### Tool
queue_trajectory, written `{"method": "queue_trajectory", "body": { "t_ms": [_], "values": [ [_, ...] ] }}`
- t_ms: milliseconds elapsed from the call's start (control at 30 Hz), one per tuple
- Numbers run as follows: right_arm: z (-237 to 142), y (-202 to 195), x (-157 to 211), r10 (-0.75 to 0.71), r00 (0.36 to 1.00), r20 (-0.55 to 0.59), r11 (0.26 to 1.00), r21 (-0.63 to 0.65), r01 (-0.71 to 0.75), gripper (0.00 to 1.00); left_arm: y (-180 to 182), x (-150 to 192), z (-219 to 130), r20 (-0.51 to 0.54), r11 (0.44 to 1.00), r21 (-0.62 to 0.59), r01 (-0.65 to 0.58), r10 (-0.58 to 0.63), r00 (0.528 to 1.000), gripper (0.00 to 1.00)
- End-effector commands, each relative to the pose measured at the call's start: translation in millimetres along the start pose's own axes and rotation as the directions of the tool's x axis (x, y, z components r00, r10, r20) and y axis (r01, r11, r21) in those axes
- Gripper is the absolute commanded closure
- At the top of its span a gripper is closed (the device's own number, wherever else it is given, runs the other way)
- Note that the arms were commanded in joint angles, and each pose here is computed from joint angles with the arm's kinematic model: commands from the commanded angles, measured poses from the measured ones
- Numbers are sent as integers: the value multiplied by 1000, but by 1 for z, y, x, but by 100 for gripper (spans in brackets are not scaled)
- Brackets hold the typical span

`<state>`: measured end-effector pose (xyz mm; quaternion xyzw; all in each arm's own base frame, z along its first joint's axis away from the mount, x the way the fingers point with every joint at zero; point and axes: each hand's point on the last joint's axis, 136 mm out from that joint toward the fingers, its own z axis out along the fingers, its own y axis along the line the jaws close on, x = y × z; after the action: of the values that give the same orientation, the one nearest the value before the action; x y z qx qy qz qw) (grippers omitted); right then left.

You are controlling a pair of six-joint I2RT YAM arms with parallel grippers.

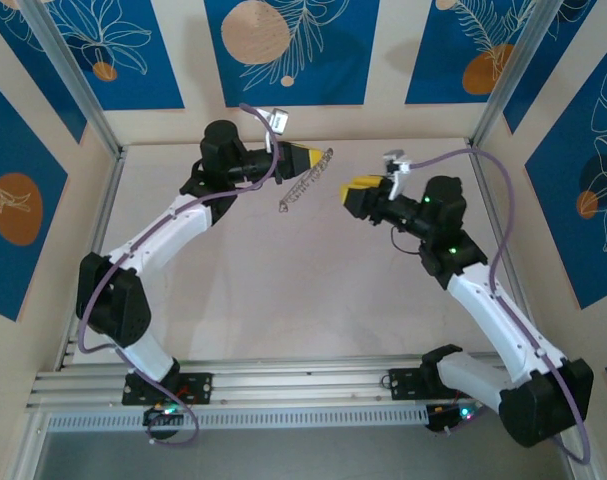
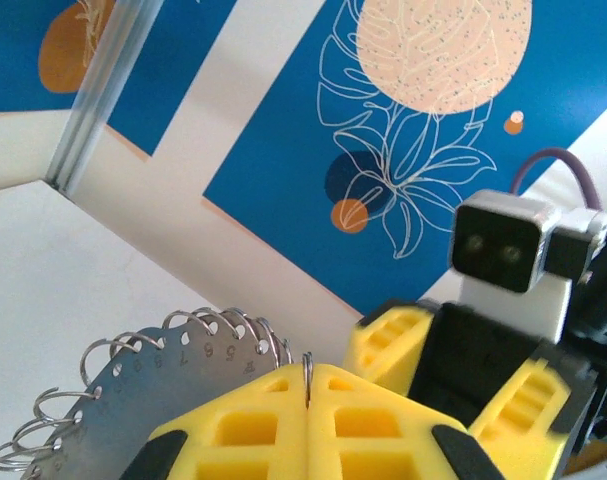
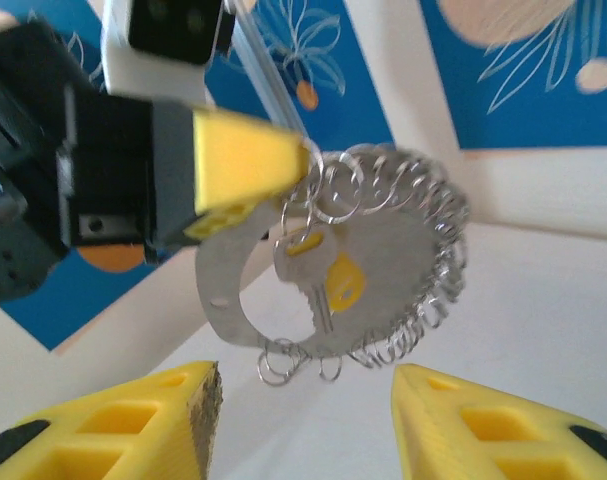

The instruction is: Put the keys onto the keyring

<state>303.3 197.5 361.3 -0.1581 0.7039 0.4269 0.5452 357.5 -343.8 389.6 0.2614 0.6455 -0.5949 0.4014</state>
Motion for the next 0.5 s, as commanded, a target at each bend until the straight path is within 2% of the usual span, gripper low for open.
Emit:
{"method": "queue_trajectory", "body": {
  "t_ms": [0,267,467],
  "values": [
    [-10,-4,-17,108,992,60,994,-19,-108,50,-23,-27,-9,119,997,14,-69,67,991,100],
    [15,-19,-54,250,958,143,966,-113,-235,52,-18,-34,-16,241,1000,18,-15,10,971,100],
    [39,-32,-59,327,927,184,939,-172,-298,58,-12,-39,-23,342,998,44,37,-49,938,100]
  ]
}}
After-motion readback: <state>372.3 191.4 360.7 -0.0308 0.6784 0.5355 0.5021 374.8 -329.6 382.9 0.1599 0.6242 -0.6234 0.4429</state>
